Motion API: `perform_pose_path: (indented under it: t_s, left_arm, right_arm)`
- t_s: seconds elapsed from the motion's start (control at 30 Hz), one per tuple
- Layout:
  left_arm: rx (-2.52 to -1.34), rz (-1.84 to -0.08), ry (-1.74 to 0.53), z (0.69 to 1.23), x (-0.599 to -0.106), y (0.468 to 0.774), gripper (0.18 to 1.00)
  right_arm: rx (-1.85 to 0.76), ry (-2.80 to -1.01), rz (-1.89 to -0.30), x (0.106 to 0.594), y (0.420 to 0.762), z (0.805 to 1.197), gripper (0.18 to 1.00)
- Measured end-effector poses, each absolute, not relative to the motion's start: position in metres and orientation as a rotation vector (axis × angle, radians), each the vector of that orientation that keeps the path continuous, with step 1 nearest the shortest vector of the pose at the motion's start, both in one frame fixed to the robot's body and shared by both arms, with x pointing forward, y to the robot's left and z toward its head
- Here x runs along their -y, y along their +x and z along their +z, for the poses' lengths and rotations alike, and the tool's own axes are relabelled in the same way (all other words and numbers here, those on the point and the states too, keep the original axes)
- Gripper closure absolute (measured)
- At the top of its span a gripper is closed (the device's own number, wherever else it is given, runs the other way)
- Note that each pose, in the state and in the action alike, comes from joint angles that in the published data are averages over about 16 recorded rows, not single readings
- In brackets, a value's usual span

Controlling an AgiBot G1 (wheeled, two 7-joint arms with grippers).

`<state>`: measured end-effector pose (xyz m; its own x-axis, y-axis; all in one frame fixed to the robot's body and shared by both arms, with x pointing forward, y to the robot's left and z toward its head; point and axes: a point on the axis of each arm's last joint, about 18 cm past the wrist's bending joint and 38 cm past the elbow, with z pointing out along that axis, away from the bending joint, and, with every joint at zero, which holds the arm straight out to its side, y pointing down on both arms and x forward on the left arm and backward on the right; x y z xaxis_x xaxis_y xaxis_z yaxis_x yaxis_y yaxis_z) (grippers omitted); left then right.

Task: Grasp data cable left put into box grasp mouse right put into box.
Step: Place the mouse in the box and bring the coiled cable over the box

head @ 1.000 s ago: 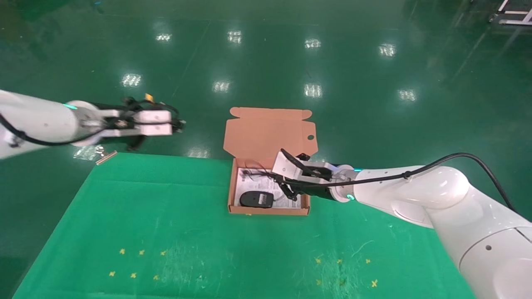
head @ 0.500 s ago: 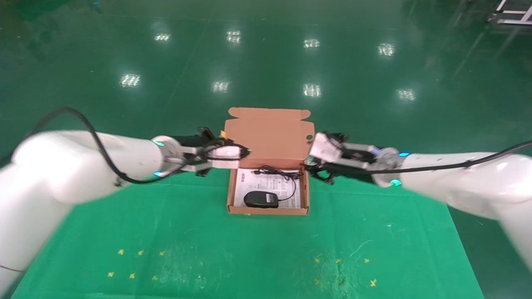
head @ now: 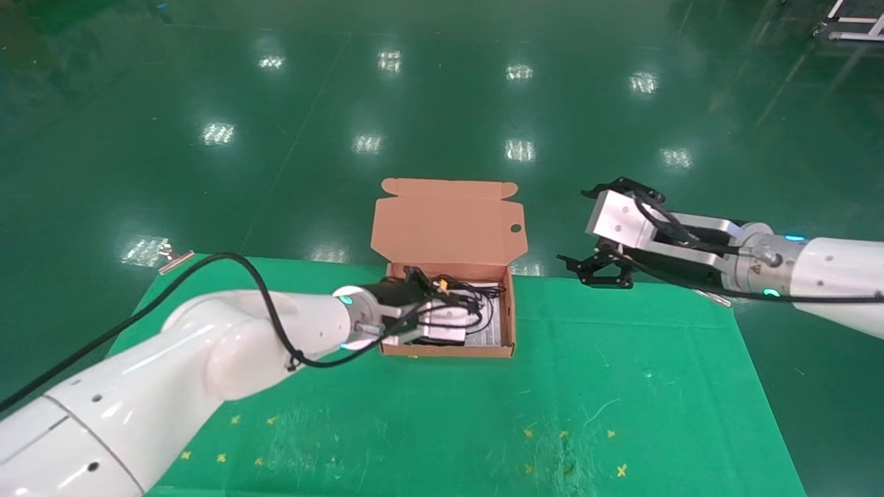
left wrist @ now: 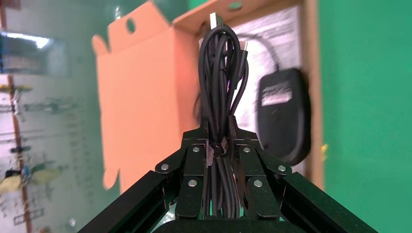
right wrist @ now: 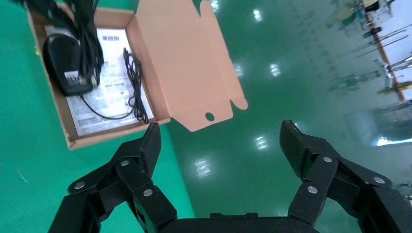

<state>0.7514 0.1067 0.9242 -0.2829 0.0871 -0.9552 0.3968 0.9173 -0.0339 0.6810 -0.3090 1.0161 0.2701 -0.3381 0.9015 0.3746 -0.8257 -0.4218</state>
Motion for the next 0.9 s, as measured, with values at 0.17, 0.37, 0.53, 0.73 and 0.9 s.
perform_pose_path:
  t_s: [0.17, 0.37, 0.53, 0.73, 0.9]
  left_arm:
    - [-1.856, -0.338, 0.368, 0.92, -0.099, 0.75, 0.934]
    - [-1.861, -0.353, 0.369, 0.92, -0.095, 0.749, 0.93]
    - [-1.858, -0.352, 0.369, 0.921, -0.097, 0.749, 0.914]
    - [-1.829, -0.339, 0.368, 0.934, -0.104, 0.749, 0.869]
    - [-1.768, -0.32, 0.361, 0.964, -0.112, 0.75, 0.809]
  right_arm:
    - [0.035, -1.963, -1.618, 0.31, 0.67, 1.016, 0.282]
    - [0.036, -1.962, -1.623, 0.309, 0.666, 1.015, 0.219]
    - [0.036, -1.963, -1.624, 0.309, 0.666, 1.015, 0.193]
    - [0.04, -1.952, -1.635, 0.309, 0.666, 1.02, 0.18]
    - [0.076, -1.925, -1.684, 0.306, 0.664, 1.039, 0.178]
